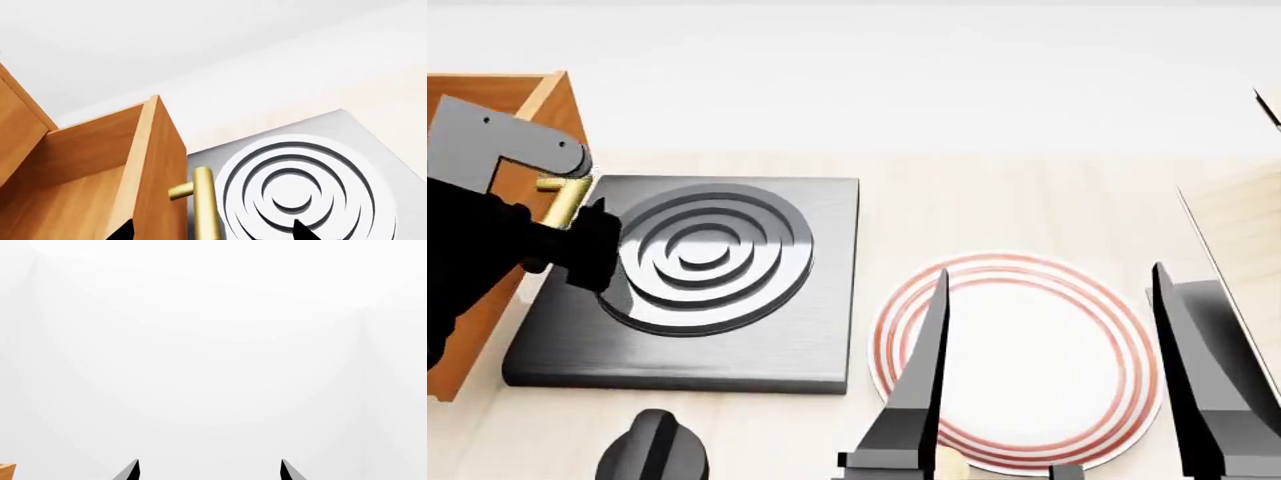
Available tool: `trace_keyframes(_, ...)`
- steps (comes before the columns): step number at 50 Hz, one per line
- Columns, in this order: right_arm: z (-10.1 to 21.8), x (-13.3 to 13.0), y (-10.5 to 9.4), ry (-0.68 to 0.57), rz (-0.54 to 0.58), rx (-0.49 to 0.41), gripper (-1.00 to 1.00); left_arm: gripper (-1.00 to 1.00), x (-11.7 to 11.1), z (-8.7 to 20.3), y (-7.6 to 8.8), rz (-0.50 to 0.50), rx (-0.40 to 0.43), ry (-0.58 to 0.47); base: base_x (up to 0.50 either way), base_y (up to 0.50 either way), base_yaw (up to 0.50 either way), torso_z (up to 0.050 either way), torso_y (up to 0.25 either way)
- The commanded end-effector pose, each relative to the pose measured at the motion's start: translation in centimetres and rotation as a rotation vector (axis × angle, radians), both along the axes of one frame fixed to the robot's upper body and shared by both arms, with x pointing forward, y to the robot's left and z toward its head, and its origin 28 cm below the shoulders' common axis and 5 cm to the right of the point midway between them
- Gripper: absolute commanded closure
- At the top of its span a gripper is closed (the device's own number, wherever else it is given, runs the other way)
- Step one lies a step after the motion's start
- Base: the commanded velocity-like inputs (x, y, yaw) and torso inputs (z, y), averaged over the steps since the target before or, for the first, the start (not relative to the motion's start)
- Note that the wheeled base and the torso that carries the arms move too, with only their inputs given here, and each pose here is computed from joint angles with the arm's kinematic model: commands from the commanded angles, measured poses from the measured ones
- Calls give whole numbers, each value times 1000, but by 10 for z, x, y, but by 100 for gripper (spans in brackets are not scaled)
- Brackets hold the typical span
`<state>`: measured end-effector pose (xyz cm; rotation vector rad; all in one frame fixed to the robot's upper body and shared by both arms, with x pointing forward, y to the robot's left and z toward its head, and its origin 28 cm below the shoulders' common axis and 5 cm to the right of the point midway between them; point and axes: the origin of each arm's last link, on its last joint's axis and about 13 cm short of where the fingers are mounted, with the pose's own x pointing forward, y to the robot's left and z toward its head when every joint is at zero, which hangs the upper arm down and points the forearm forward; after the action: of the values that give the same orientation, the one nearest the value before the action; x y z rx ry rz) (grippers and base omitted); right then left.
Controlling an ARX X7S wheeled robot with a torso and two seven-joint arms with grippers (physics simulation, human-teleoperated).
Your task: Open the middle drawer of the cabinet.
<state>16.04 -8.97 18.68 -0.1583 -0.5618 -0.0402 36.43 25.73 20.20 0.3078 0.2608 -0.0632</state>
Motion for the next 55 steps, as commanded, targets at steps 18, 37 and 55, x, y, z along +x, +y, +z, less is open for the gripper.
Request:
trace_keyframes(18,0,-1,-2,2,-12,-1,-100,-100,-7,34,-9,-24,-218,-45,0,0,0,0,0)
trace_keyframes(37,0,-1,-1,4,-8,0,-100,-100,-19,63,-3,42,-302,-140,0,0,0,0,0)
trace_keyframes(55,-1,-1,-1,5,-5,-1,-100,-100,-21,100,0,49,-327,-240,0,0,0,0,0)
